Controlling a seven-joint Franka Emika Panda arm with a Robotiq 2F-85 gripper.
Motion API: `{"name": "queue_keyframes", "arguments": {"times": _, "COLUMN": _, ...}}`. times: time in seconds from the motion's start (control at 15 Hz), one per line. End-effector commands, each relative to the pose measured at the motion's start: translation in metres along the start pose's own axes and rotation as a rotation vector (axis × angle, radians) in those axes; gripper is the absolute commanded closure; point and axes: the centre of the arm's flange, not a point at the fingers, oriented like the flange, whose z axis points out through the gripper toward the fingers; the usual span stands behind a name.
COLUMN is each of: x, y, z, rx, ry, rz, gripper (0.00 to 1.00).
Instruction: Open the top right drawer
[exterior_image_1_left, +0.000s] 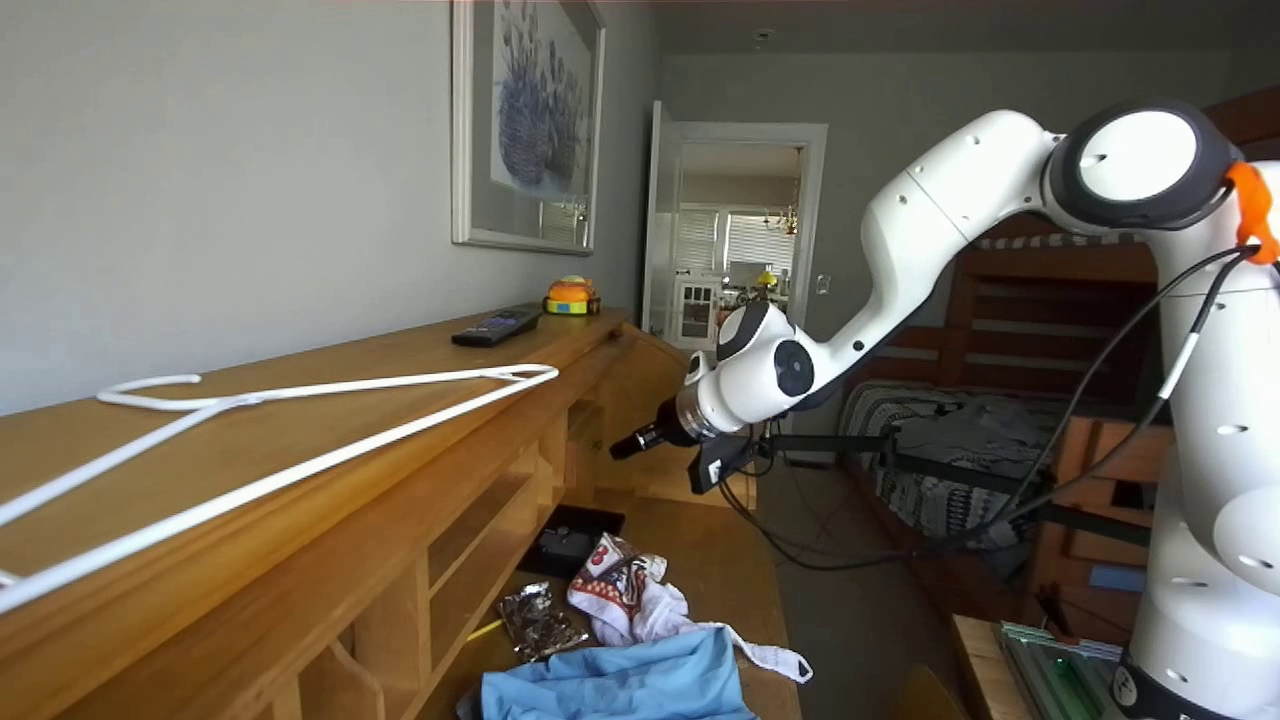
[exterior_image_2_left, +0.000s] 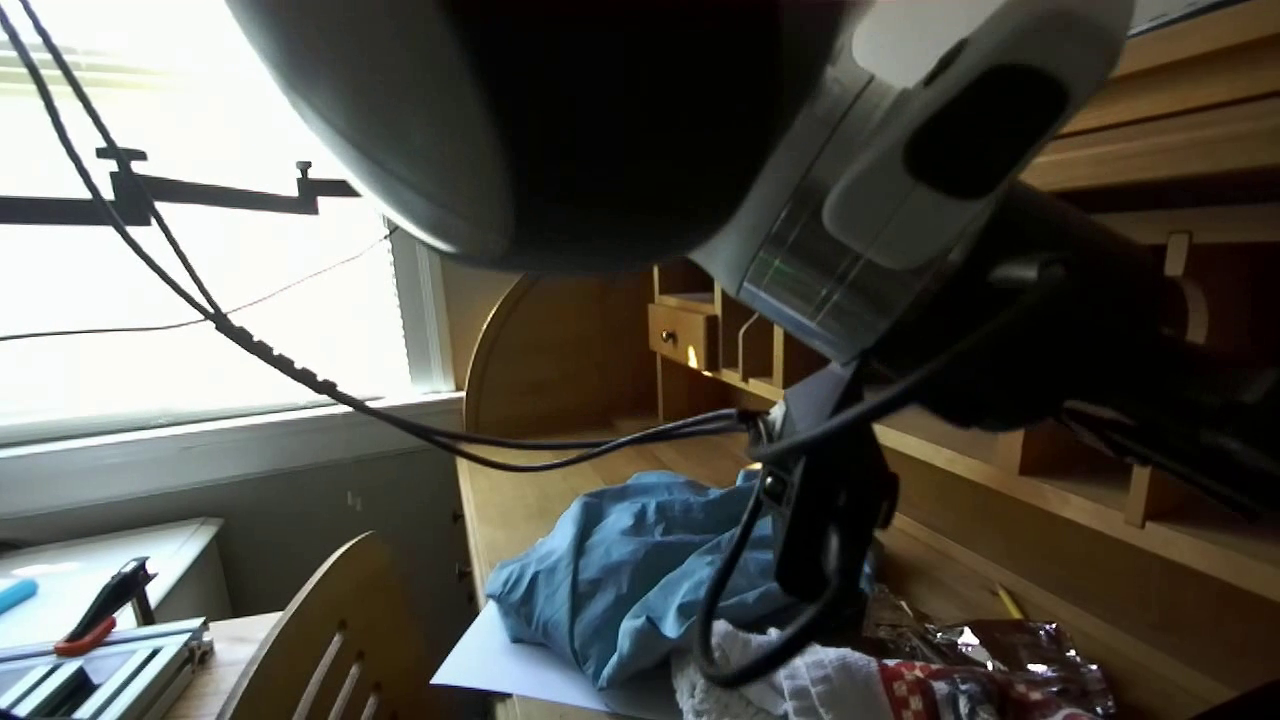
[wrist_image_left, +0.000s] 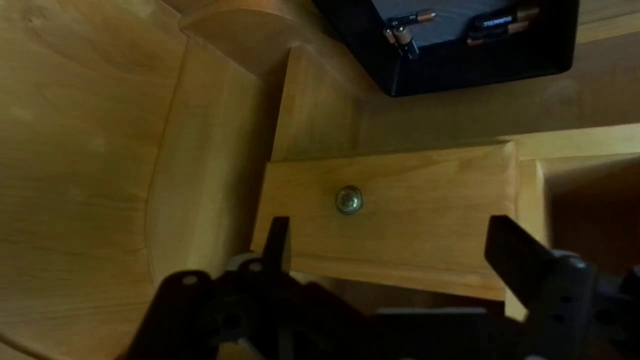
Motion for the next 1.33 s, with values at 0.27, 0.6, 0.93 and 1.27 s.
{"name": "queue_keyframes", "arguments": {"times": 0.27, "x": -0.029, "y": 0.005, "z": 0.038, "rx": -0.058, "ry": 0.027, "rz": 0.012, "gripper": 0.00}}
{"name": "queue_keyframes", "arguments": {"times": 0.6, "x": -0.022, "y": 0.010, "z": 0.049, "rx": -0.133, "ry": 0.078, "rz": 0.029, "gripper": 0.00}}
{"name": "queue_keyframes", "arguments": {"times": 0.93, "x": -0.014, "y": 0.018, "z": 0.060, "rx": -0.193, "ry": 0.129, "rz": 0.034, "gripper": 0.00}}
{"name": "queue_keyframes", "arguments": {"times": 1.27, "x": -0.006, "y": 0.012, "z": 0.063, "rx": -0.178, "ry": 0.156, "rz": 0.052, "gripper": 0.00}}
